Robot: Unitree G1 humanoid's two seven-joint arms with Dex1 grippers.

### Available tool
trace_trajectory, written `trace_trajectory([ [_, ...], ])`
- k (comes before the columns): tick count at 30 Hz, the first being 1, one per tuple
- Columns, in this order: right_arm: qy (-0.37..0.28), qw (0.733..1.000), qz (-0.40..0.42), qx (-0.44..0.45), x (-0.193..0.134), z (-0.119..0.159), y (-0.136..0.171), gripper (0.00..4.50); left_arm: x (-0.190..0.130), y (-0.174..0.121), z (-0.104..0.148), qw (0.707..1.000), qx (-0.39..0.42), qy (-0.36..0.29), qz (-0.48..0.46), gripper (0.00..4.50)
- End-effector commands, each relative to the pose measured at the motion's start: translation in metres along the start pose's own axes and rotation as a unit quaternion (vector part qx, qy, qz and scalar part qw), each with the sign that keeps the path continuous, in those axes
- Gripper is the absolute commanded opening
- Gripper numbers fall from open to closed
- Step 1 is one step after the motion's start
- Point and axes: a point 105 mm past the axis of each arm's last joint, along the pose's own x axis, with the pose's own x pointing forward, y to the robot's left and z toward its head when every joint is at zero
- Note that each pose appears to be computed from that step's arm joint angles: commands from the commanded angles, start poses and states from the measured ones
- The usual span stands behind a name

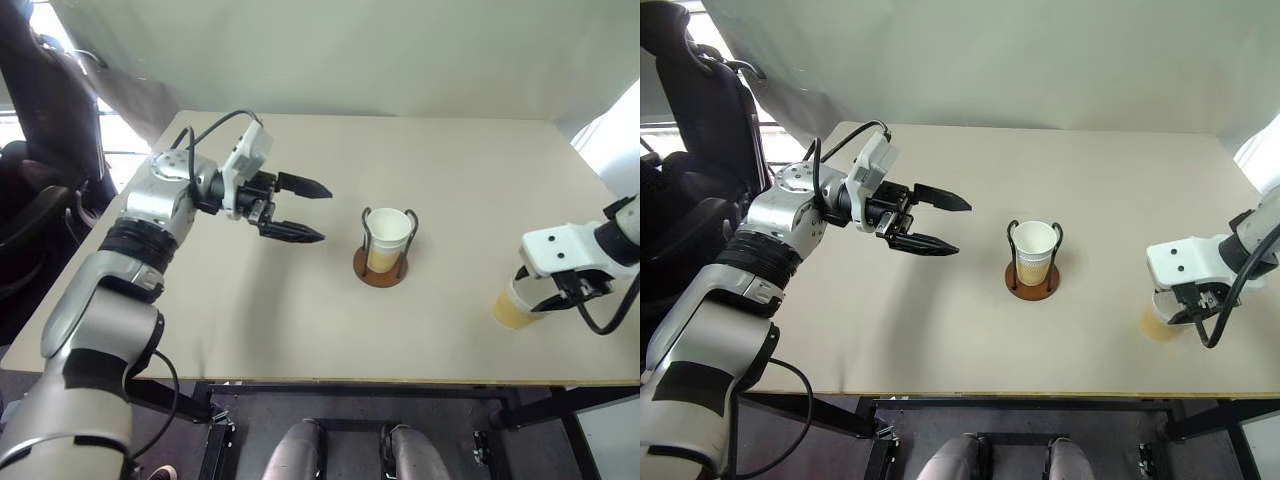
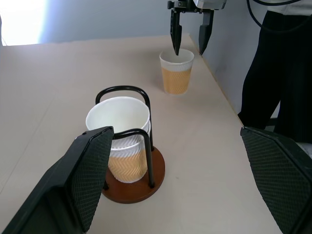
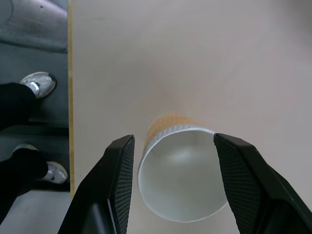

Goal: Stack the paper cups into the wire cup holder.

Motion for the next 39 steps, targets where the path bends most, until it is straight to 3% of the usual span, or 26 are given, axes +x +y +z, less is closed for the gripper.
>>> trace_trajectory([
  [1, 0.016, 1.0, -0.02, -0.005, -0.013, -0.005, 0.0, 2.59, -0.006, 0.0, 0.007, 1.0, 0.021, 0.002, -0.005, 4.5],
  [10, 0.065, 0.998, -0.007, -0.016, 0.005, -0.031, 0.006, 2.59, -0.005, -0.003, 0.009, 1.0, 0.027, -0.002, -0.01, 4.5],
  [18, 0.085, 0.995, -0.005, -0.045, 0.017, -0.035, 0.002, 2.59, -0.004, -0.003, 0.017, 0.999, 0.029, -0.005, -0.016, 4.5],
  [21, 0.084, 0.995, -0.005, -0.057, 0.02, -0.032, 0.003, 2.01, -0.004, -0.003, 0.018, 0.999, 0.029, -0.004, -0.016, 4.5],
  [27, 0.095, 0.993, -0.003, -0.066, 0.016, -0.039, 0.006, 0.06, -0.005, -0.002, 0.017, 1.0, 0.02, -0.002, -0.012, 4.5],
  [33, 0.1, 0.992, 0.0, -0.077, 0.011, -0.039, 0.006, 0.06, -0.009, 0.001, 0.009, 1.0, 0.012, 0.006, -0.001, 4.5],
  [39, 0.089, 0.989, -0.038, -0.113, -0.005, -0.015, -0.013, 0.06, -0.011, 0.003, -0.008, 0.999, 0.015, 0.039, 0.009, 4.5],
])
